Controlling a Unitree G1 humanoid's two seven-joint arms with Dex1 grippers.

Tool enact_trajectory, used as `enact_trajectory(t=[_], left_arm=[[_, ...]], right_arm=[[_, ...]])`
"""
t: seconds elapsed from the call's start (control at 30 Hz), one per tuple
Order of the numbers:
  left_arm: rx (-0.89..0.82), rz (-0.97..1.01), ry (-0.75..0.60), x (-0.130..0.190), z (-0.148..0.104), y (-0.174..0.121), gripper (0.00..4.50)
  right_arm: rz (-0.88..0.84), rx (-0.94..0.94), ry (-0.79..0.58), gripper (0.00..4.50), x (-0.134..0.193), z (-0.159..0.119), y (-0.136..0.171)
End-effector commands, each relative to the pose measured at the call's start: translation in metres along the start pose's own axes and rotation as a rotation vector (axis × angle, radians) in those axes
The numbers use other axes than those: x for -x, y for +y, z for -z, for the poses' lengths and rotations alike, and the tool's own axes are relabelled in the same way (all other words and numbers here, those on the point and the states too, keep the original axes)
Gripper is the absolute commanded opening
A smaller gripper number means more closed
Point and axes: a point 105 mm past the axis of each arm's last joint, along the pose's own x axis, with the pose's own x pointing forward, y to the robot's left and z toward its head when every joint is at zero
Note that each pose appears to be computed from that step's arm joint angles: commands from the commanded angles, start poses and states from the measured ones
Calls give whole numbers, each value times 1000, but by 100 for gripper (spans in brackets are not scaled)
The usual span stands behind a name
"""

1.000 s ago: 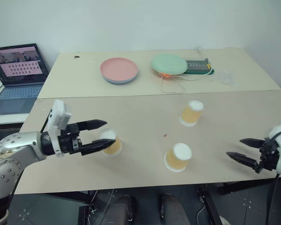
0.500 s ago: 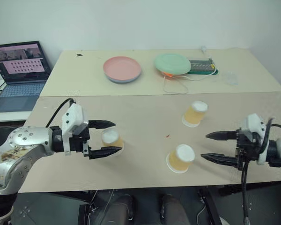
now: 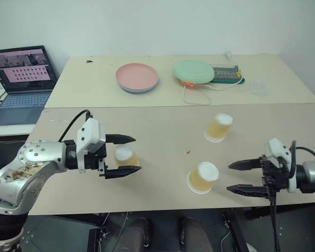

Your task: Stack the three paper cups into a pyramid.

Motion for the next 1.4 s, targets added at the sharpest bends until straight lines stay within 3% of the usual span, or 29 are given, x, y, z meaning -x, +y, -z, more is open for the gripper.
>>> enact_trajectory(t=[0.03, 0.27, 0.47, 0.77, 1.27, 1.3, 1.33, 1.4], left_arm=[[-58, 4, -18, 0, -10, 1, 448], [-56, 15, -15, -1, -12, 0, 448], [-55, 18, -15, 0, -14, 1, 448], [-55, 10, -13, 0, -16, 6, 448], [-63, -8, -12, 0, -20, 8, 448], [-64, -10, -11, 1, -20, 9, 450], [-64, -11, -10, 1, -20, 9, 450], [-66, -11, -8, 1, -20, 9, 450]], right_arm=[[-5, 93, 7, 450, -11, -8, 4], [64, 222, 33, 450, -27, -18, -1], [99, 280, -23, 450, -39, -37, -1], [57, 296, -73, 450, -49, -49, 13], [58, 291, -84, 450, -59, -50, 10], [58, 292, -84, 400, -59, -50, 10], [61, 295, -83, 385, -59, -50, 9], [66, 295, -82, 313, -60, -50, 8]])
